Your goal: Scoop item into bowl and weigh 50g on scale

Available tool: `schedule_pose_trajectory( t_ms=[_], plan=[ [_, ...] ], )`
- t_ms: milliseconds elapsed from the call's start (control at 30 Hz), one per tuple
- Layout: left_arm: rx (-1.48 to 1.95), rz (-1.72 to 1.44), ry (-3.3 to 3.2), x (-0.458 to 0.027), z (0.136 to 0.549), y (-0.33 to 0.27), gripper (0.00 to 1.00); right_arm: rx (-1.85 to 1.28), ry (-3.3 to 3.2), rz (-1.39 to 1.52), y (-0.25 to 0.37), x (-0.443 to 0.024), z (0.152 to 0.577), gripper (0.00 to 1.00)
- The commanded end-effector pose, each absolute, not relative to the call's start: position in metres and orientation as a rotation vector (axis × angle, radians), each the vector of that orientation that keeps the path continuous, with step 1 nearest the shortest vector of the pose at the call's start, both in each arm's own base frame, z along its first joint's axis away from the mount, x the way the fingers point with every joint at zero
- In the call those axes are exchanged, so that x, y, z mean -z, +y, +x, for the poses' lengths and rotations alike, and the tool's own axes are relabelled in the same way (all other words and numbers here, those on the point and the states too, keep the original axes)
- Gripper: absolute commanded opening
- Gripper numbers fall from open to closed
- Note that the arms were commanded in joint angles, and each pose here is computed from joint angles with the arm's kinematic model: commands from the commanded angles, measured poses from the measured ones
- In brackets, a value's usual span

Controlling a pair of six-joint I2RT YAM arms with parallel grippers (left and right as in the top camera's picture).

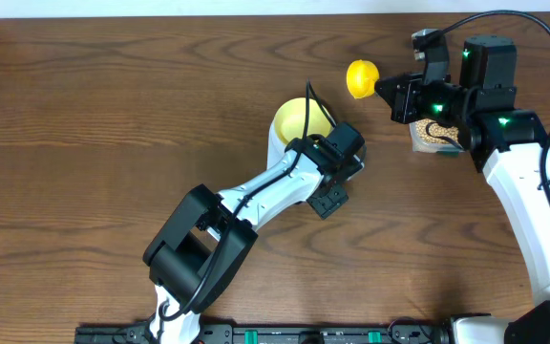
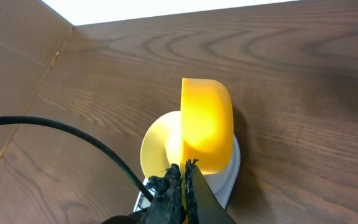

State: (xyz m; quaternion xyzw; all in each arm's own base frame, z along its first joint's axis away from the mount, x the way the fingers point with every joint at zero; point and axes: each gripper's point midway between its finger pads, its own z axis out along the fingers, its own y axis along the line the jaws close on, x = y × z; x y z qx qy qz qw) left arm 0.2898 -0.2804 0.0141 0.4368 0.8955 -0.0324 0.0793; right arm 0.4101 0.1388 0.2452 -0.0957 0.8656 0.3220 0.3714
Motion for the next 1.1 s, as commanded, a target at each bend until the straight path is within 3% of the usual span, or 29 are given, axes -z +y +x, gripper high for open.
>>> schedule_pose_trajectory(
  t_ms=[0, 433, 733, 867, 1067],
  plan=[
    [0.066, 1.35, 2.728, 0.0, 0.284, -0.274, 0.71, -0.813, 2.184, -0.243, 0.135, -0.261, 0.411, 0.01],
    [0.164, 1.229, 2.552, -0.089, 0.295, -0.286, 0.72, -0.813, 2.183, -0.243, 0.135, -0.261, 0.411, 0.01],
    [0.14, 0.795, 2.421, -0.188, 0.33, -0.243, 0.73, -0.803, 2.179, -0.228, 0.129, -0.261, 0.414, 0.01],
    [0.167, 0.576, 2.332, -0.23, 0.359, -0.21, 0.99, -0.772, 2.188, -0.193, 0.118, -0.259, 0.417, 0.01],
    [0.13, 0.32, 2.217, -0.262, 0.412, -0.151, 1.0, -0.739, 2.193, -0.165, 0.105, -0.257, 0.42, 0.01]
  ],
)
